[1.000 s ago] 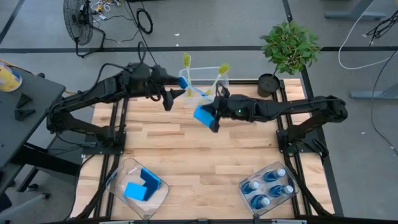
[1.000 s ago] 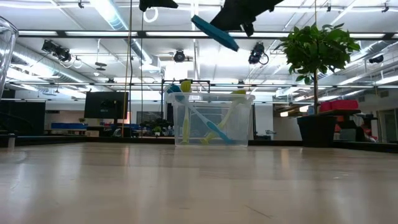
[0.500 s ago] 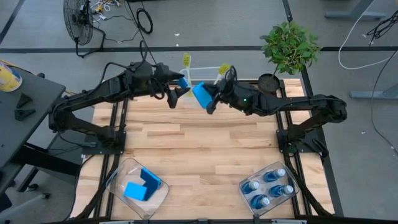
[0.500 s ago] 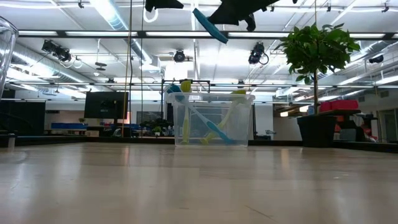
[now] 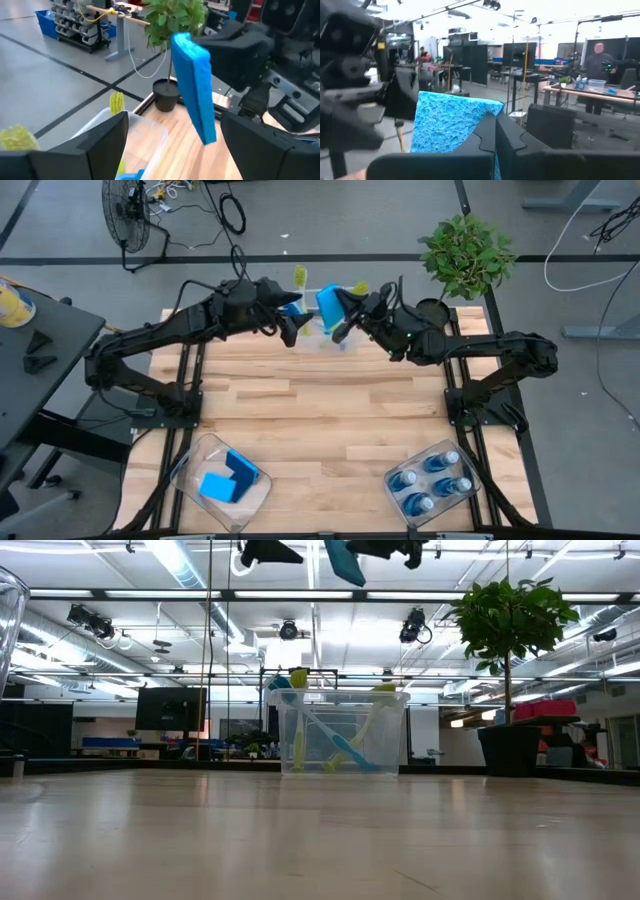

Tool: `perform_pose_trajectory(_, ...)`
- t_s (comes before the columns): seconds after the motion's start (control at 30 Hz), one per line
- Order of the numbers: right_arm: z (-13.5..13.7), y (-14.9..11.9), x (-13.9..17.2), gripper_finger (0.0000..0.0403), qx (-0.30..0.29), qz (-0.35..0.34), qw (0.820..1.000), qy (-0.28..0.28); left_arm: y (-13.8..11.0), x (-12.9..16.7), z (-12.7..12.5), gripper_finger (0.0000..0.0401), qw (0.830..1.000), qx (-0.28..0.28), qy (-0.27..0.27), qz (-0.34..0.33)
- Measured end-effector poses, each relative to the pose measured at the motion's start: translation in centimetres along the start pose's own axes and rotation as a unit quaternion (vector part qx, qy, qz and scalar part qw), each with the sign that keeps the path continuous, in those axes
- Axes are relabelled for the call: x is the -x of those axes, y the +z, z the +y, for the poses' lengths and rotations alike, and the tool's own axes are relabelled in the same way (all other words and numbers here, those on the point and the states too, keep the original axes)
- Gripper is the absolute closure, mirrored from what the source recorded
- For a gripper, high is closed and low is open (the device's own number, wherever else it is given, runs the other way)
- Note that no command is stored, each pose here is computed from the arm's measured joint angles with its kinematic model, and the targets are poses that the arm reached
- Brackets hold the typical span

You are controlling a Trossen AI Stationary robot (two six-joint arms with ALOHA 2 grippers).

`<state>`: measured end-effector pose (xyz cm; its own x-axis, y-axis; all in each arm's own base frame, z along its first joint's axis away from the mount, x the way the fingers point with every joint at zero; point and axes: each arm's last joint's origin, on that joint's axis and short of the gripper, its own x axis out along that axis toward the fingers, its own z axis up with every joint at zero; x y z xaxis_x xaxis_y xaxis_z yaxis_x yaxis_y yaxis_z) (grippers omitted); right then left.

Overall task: Pick & Place Kitchen Sink Supplies
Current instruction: Put the blue sponge into the bottom left transparent bin

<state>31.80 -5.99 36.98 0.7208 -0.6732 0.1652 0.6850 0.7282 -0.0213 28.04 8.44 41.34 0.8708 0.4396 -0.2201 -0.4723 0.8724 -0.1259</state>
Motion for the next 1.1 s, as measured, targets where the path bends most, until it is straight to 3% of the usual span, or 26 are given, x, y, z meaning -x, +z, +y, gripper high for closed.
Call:
perform_pose_trajectory(0.37,0.0,0.2,0.0,0.0403,-0.020,-0.009,1.000,-0.004,-1.2,-3.5,-1.5,0.0082,1.000,0.001,-0.017,-0.014)
perform_pose_trajectory(0.77,0.0,0.2,0.0,0.0403,-0.005,-0.009,1.000,-0.005,-1.5,-4.4,-1.6,0.0086,0.999,0.028,0.029,-0.031)
perform_pose_trajectory(1.1,0.0,0.2,0.0,0.0403,-0.001,-0.009,1.000,0.002,-1.5,-4.4,-1.8,0.0160,0.999,0.036,0.025,-0.031)
